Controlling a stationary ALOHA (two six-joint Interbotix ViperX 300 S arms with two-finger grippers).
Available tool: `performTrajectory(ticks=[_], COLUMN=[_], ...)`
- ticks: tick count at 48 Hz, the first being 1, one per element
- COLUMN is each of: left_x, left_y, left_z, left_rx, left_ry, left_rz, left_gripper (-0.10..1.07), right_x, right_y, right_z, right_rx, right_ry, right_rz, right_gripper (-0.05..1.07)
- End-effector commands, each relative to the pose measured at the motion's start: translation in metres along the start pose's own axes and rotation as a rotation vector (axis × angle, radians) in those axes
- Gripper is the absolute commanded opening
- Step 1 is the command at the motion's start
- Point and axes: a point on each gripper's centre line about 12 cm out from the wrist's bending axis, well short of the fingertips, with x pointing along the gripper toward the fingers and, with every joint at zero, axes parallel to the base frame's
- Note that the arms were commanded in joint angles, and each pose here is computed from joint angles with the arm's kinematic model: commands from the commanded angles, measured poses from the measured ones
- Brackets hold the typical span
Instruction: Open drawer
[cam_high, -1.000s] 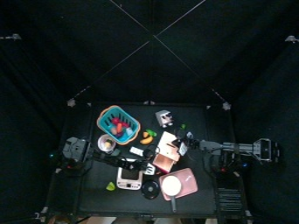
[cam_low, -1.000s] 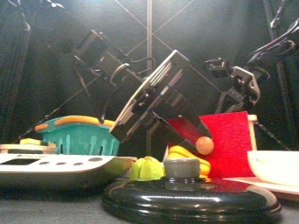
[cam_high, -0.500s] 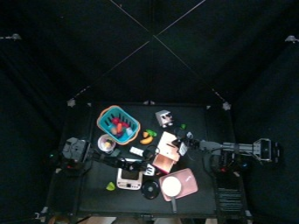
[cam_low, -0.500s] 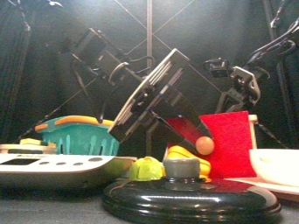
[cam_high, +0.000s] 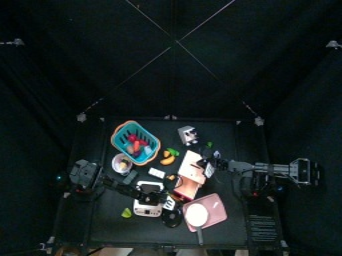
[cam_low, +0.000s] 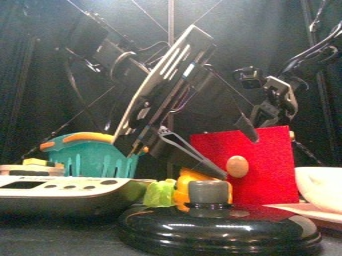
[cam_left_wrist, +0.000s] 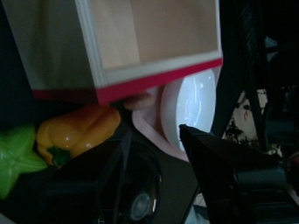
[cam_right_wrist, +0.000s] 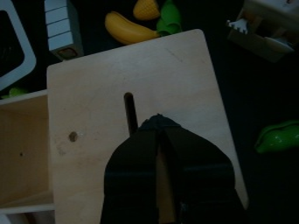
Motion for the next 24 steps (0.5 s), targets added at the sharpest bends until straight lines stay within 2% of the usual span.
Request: performTrajectory(ticks=[1, 14, 24], left_x=[-0.006, -0.014, -0.025], left_y=[-0.008, -0.018, -0.031], left_z=[0.011, 0.018, 0.030], left_rx=[0.010, 0.079, 0.143], left_ry=[-0.039, -0.066, -0.113], left_rz=[-0.024, -0.064, -0.110], left_gripper=[0.87, 0.87, 0.87], right_x=[0.004, 0.004, 0.004], right_y=[-0.005, -0.005, -0.005], right_z=[-0.010, -0.010, -0.009], right_rx=[0.005, 0.003, 0.005], right_ry=[0.039, 0.039, 0.038], right_rz=[-0.021, -0.021, -0.021], right_gripper=[0.29, 0.29, 0.29])
